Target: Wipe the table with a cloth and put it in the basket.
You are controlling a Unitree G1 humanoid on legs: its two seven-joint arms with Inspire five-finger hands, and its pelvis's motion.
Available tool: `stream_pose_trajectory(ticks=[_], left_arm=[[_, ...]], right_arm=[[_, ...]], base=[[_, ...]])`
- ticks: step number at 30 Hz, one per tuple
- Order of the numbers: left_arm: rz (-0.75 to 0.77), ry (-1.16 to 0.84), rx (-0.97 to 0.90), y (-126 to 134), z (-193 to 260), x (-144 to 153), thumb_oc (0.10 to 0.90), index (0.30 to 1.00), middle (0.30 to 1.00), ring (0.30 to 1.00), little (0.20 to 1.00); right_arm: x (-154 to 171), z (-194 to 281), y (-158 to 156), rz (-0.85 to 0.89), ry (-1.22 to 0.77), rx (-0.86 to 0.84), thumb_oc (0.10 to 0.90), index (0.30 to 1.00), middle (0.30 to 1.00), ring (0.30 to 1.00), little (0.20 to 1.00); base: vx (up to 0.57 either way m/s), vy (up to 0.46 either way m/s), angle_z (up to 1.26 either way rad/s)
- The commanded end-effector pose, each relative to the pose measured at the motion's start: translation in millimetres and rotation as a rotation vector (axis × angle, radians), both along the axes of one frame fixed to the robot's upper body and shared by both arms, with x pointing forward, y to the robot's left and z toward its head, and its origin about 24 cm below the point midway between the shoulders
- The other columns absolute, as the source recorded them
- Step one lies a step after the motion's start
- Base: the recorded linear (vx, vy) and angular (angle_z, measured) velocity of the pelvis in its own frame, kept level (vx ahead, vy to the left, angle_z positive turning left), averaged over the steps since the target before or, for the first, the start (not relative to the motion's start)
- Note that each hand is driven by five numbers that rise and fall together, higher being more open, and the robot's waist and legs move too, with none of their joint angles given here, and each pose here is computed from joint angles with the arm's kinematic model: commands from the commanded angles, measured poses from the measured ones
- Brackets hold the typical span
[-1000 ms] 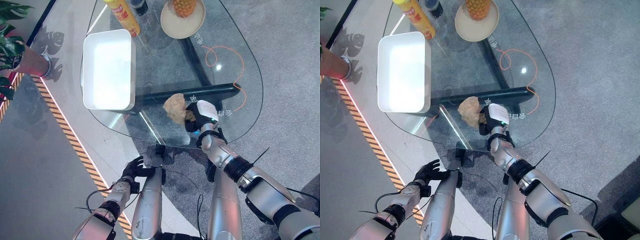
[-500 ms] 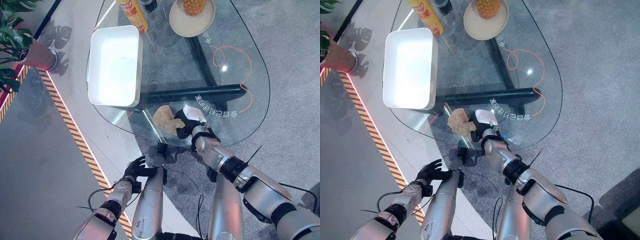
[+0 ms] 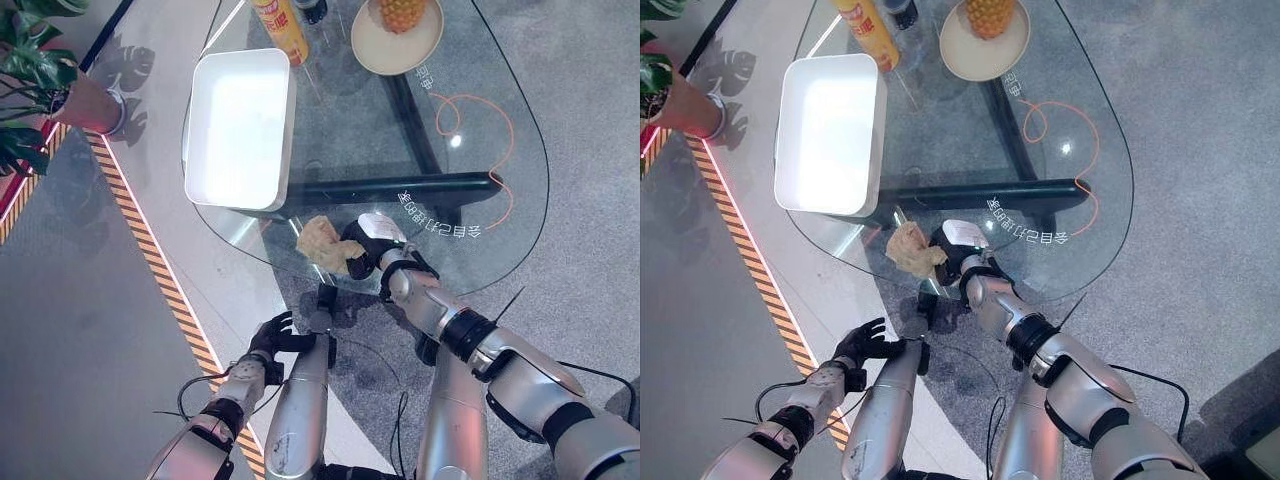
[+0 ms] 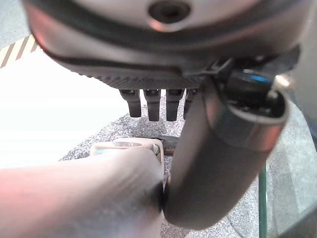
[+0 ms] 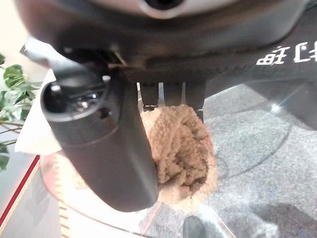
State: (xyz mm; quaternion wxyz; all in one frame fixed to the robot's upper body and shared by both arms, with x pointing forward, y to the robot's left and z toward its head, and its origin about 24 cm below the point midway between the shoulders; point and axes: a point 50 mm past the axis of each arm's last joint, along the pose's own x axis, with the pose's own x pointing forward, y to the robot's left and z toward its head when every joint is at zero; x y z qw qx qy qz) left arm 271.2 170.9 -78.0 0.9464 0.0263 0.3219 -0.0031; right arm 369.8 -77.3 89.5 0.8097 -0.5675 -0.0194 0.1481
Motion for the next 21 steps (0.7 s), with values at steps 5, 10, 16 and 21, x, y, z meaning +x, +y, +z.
stream_pose_trajectory(ticks=[5, 10, 16, 21], left_arm=[[-0.015, 0.002, 0.032, 5.5, 0.8, 0.8, 0.8, 0.9, 0.9, 0.9, 0.9], [-0.017, 0.005, 0.033, 6.2, -1.0, -1.3, 0.8, 0.9, 0.9, 0.9, 0.9], [-0.008, 0.011, 0.045, 10.4, -2.6, -4.3, 0.8, 0.9, 0.9, 0.9, 0.9], [0.006, 0.008, 0.042, 14.8, -2.5, -5.0, 0.8, 0.9, 0.9, 0.9, 0.9]], right_arm=[[7.1, 74.7, 48.5, 0.181, -0.261, 0.152, 0.1, 0.3, 0.3, 0.3, 0.2], [20.5, 90.4, 21.7, 0.036, -0.364, 0.236, 0.1, 0.3, 0.3, 0.3, 0.2], [37.4, 118.7, -28.3, -0.18, -0.492, 0.304, 0.1, 0.3, 0.3, 0.3, 0.2], [41.5, 130.1, -62.8, -0.307, -0.562, 0.314, 0.1, 0.3, 0.3, 0.3, 0.2]], base=[[0.01, 0.007, 0.01], [0.01, 0.008, 0.04], [0.0, -0.011, 0.03], [0.0, 0.0, 0.01]])
